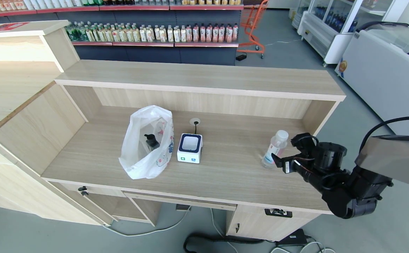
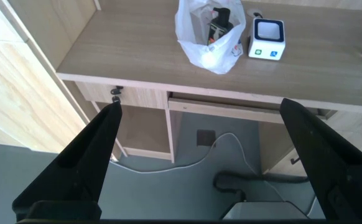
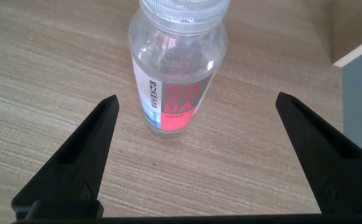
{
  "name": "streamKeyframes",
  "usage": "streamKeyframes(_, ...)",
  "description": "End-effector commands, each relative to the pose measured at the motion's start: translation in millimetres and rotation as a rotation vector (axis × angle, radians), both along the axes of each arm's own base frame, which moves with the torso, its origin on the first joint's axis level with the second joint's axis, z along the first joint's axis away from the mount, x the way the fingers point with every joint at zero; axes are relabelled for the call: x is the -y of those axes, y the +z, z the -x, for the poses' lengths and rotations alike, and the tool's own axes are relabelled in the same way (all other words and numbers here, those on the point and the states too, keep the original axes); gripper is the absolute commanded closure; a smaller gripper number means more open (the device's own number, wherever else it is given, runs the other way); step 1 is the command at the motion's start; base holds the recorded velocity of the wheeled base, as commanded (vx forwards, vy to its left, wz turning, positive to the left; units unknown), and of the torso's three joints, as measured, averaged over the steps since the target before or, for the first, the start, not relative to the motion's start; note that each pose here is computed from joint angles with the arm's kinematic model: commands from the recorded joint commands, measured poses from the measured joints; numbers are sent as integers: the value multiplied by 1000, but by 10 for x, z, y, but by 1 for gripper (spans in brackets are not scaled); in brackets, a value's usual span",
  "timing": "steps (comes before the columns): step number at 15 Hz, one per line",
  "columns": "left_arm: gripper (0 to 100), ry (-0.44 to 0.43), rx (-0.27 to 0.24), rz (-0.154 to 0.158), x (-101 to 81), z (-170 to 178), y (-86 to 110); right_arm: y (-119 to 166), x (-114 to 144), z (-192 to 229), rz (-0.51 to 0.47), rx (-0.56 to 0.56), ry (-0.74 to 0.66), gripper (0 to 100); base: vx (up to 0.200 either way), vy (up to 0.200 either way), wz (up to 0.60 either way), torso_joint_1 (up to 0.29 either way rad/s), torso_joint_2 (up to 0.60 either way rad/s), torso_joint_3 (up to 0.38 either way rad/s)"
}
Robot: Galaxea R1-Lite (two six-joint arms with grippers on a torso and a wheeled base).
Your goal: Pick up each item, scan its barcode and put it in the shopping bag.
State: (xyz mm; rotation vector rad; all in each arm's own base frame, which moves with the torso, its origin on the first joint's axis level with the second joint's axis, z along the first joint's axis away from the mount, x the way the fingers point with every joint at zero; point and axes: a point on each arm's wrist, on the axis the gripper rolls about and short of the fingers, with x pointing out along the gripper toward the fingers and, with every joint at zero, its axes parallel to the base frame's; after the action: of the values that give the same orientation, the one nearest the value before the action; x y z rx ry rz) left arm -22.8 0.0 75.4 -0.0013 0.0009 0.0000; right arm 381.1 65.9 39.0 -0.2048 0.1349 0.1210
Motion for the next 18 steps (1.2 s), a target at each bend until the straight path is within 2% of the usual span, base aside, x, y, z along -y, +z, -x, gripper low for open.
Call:
streamKeyframes(1,0,0,1,0,0,0,0,-104,-78,-123,0,4,16,0,0,0,0,0,0,0)
streamKeyframes(9,0,0,-1,0,0,0,-1,-301,-313,-377,-4,23,56,0,0,0,0,0,0,0)
streamKeyframes(18,0,0,1,0,0,0,0,-225,-431,-691,-10,60,66,0,0,0,0,0,0,0)
